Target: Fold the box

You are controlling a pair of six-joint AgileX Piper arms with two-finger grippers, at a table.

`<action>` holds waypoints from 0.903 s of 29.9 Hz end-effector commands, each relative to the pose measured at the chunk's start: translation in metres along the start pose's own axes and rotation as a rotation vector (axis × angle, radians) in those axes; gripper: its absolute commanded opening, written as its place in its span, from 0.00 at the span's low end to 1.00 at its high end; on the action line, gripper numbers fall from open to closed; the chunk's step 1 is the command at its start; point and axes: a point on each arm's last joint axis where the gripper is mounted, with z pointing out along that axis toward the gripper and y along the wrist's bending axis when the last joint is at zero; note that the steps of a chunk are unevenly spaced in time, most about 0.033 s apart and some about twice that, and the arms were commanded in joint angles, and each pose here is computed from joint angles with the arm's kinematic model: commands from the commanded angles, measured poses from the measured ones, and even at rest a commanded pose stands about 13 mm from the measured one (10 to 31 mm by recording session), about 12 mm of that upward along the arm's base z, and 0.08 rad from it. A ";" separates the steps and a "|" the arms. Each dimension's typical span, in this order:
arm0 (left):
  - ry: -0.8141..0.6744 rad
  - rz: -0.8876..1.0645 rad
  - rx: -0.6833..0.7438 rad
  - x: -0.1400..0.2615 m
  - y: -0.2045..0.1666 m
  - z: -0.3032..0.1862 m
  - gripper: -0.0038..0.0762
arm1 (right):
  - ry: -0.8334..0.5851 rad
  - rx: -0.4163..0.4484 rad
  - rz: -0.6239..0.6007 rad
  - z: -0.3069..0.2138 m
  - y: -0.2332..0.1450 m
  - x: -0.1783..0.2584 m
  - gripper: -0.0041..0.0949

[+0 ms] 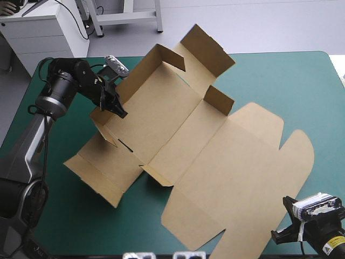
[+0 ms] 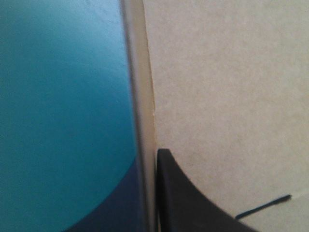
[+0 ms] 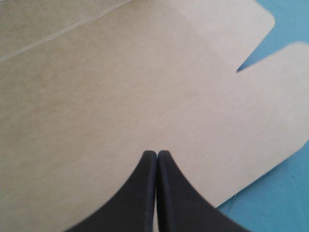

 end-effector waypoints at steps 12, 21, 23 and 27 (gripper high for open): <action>-0.075 0.551 -0.493 -0.069 -0.079 -0.047 0.04 | -0.109 0.020 -0.002 -0.005 -0.002 -0.017 0.02; -0.069 0.811 -0.592 -0.084 -0.143 -0.053 0.04 | -0.132 0.043 -0.018 -0.005 -0.004 -0.019 0.02; -0.054 0.839 -0.583 -0.077 -0.148 -0.051 0.04 | -0.132 0.043 -0.018 -0.005 -0.004 -0.019 0.02; -0.045 0.901 -0.591 -0.056 -0.153 -0.043 0.04 | -0.134 0.043 -0.018 -0.005 -0.004 -0.019 0.02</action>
